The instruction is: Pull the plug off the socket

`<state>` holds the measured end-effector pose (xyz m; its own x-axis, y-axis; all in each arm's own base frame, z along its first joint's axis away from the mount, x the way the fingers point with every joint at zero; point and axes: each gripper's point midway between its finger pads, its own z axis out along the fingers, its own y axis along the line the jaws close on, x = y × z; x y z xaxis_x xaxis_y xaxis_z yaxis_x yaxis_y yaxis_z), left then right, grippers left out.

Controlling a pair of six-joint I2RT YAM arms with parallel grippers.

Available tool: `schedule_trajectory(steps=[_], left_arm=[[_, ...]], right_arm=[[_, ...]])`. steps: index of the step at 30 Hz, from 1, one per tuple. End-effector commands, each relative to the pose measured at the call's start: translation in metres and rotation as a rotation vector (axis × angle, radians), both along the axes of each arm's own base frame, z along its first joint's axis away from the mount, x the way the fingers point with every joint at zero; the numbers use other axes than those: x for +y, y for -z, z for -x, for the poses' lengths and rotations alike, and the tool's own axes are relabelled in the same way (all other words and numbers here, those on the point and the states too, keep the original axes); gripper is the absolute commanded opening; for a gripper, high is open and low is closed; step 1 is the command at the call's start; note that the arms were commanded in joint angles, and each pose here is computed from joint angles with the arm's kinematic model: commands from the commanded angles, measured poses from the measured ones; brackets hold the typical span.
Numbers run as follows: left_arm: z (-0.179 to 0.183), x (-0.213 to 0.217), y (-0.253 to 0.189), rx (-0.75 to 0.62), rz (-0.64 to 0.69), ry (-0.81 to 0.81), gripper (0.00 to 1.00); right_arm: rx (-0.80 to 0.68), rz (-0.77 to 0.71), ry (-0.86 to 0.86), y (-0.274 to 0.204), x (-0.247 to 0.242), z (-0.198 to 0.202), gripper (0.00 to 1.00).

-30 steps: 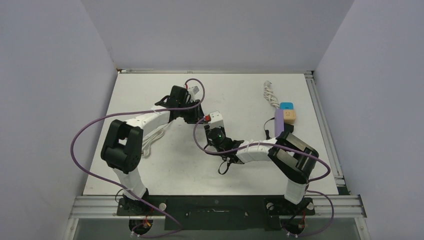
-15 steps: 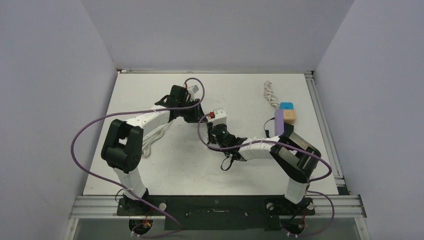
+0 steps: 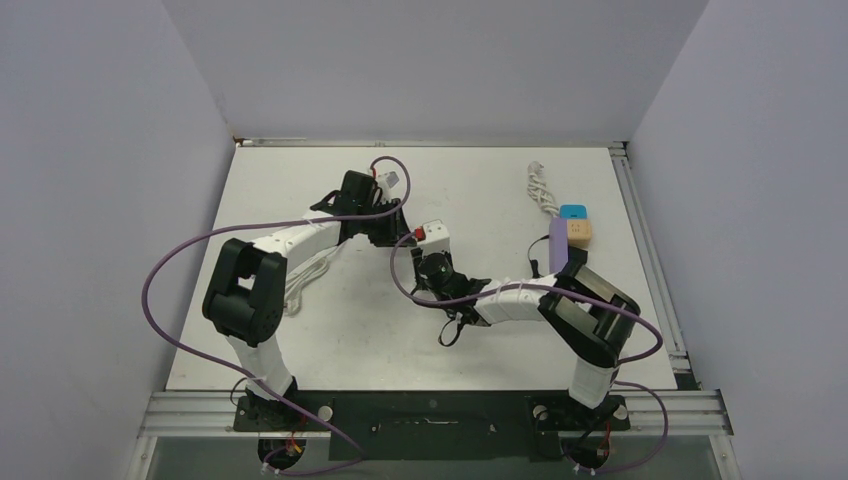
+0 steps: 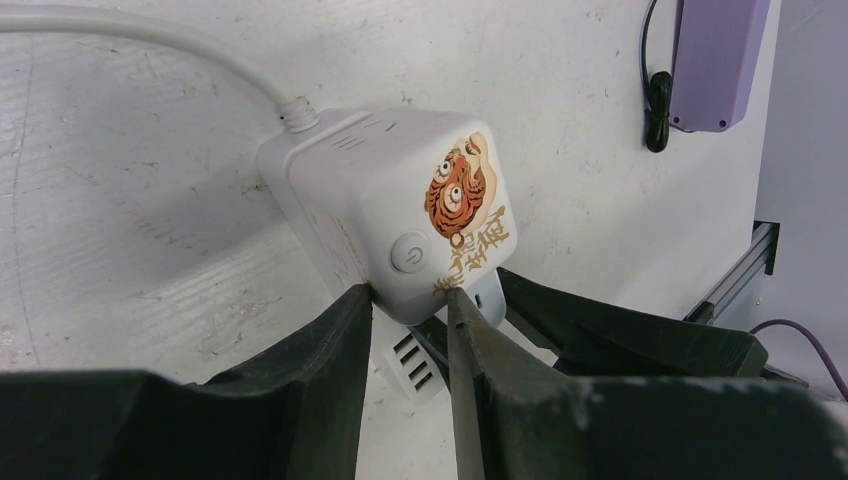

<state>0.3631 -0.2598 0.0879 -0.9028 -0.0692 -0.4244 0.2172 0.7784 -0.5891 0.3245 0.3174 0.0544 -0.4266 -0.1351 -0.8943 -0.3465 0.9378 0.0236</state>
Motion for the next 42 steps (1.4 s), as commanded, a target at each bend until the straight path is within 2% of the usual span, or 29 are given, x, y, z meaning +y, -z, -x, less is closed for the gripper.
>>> schedule_trajectory(steps=[1, 9, 18, 26, 42], left_arm=[[0.039, 0.049, 0.082, 0.196, -0.285, -0.031, 0.28], [0.039, 0.049, 0.082, 0.197, -0.288, -0.030, 0.28], [0.039, 0.049, 0.083, 0.200, -0.289, -0.030, 0.28], [0.039, 0.049, 0.083, 0.199, -0.288, -0.029, 0.28], [0.040, 0.048, 0.083, 0.204, -0.289, -0.027, 0.28]], right_arm=[[-0.057, 0.011, -0.017, -0.020, 0.016, 0.007, 0.05], [-0.056, 0.009, -0.012, -0.020, 0.016, 0.008, 0.05], [0.020, -0.098, -0.004, -0.013, 0.004, -0.005, 0.05], [0.015, -0.094, -0.004, -0.014, 0.003, -0.005, 0.05], [-0.069, 0.008, -0.007, -0.025, 0.012, 0.006, 0.05]])
